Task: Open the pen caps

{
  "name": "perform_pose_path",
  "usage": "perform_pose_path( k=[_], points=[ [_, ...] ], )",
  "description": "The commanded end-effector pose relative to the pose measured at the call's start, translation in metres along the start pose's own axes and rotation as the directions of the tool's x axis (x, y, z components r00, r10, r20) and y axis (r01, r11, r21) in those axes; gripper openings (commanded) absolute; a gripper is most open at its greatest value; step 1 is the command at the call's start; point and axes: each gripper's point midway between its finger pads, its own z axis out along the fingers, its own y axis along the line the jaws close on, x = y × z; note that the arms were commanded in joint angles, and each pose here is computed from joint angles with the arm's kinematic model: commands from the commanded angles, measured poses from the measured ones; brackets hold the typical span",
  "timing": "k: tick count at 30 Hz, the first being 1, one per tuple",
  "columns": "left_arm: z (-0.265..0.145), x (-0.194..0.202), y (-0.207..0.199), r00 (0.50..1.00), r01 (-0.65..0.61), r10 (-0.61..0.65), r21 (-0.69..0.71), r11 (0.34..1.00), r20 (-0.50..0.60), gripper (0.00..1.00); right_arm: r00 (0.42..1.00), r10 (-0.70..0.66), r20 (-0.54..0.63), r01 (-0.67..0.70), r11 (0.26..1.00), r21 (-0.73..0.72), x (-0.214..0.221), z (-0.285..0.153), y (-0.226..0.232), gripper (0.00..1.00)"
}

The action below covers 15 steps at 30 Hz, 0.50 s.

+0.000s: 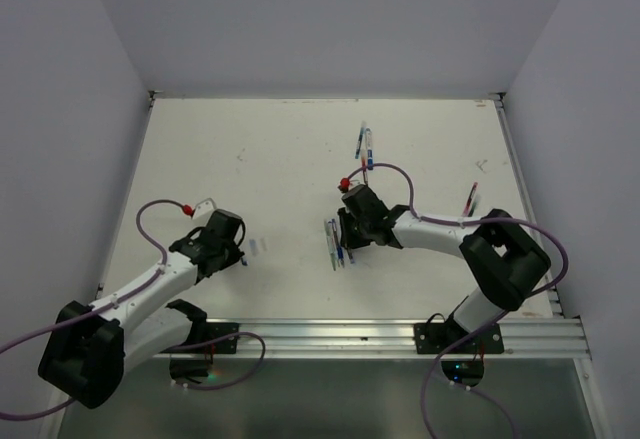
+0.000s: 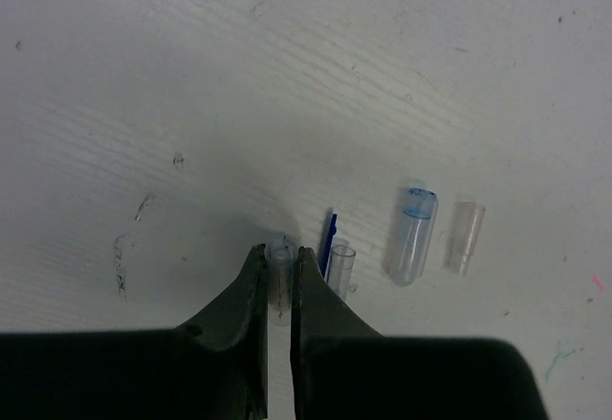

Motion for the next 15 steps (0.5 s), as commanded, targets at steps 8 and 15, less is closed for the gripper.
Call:
perform_pose_path(
  k=[8,15],
  points=[
    [0.009,0.004,-0.015,0.999,0.041,-0.041,0.073,0.996,-0.005,0.04,0.999,0.025,0.044,-0.024,0.999,-0.021,-0.017,-0.003,0.006,0.37],
    [0.014,-0.002,-0.023,1.0,0.011,-0.011,0.063,0.998,-0.002,0.19,0.997,0.023,0.072,-0.022,1.0,-0.011,-0.028,-0.013,0.004,0.4]
  ],
)
